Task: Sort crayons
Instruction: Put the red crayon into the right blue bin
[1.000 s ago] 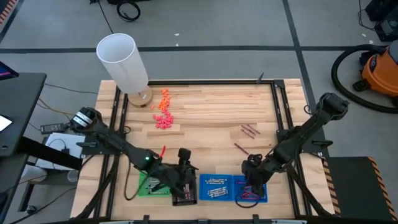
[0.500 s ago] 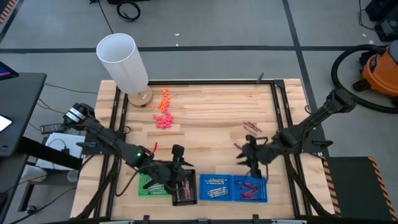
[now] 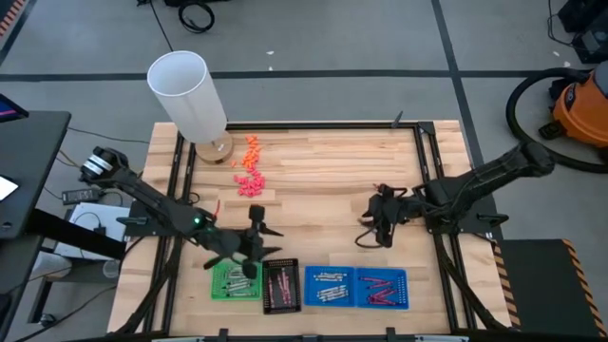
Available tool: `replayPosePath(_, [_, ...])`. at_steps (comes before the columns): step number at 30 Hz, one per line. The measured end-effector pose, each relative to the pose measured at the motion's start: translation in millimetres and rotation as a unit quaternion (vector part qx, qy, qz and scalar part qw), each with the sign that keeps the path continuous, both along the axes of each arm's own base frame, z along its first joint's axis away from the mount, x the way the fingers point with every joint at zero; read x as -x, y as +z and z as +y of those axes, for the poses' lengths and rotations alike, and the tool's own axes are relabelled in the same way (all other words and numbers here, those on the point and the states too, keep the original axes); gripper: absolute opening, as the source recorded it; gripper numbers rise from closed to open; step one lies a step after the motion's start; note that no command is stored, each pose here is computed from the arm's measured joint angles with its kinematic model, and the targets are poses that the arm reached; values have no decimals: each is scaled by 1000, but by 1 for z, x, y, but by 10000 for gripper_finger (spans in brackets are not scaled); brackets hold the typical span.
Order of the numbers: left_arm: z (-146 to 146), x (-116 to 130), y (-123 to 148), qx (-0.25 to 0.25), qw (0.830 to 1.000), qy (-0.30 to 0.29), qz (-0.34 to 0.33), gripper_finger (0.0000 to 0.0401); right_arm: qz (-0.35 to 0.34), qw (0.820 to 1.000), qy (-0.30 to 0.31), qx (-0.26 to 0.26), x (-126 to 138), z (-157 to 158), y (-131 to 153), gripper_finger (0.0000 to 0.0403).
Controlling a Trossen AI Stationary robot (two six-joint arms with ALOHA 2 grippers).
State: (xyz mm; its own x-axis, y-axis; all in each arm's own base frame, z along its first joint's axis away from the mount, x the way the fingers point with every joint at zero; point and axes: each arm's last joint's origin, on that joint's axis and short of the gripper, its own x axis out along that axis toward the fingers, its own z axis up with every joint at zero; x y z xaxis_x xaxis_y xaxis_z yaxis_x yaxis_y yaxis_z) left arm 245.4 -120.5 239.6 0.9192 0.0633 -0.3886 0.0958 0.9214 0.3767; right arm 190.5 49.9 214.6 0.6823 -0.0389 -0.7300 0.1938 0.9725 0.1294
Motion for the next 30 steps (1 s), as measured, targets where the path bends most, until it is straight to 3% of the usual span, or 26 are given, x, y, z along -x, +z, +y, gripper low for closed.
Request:
replayPosePath(7, [29, 18, -8, 0, 999, 29, -27, 176, -4, 998, -58, -8, 9, -27, -5, 125])
replayPosePath(14, [56, 18, -17, 6, 995, 60, -80, 176, 28, 989, -141, -26, 16, -56, -13, 125])
replayPosePath(23, [88, 20, -24, 54, 966, 120, -221, 176, 97, 962, -256, 5, 23, -82, -26, 125])
replayPosePath(30, [97, 19, -24, 5, 967, 131, -218, 176, 113, 952, -286, 10, 26, -97, -29, 125])
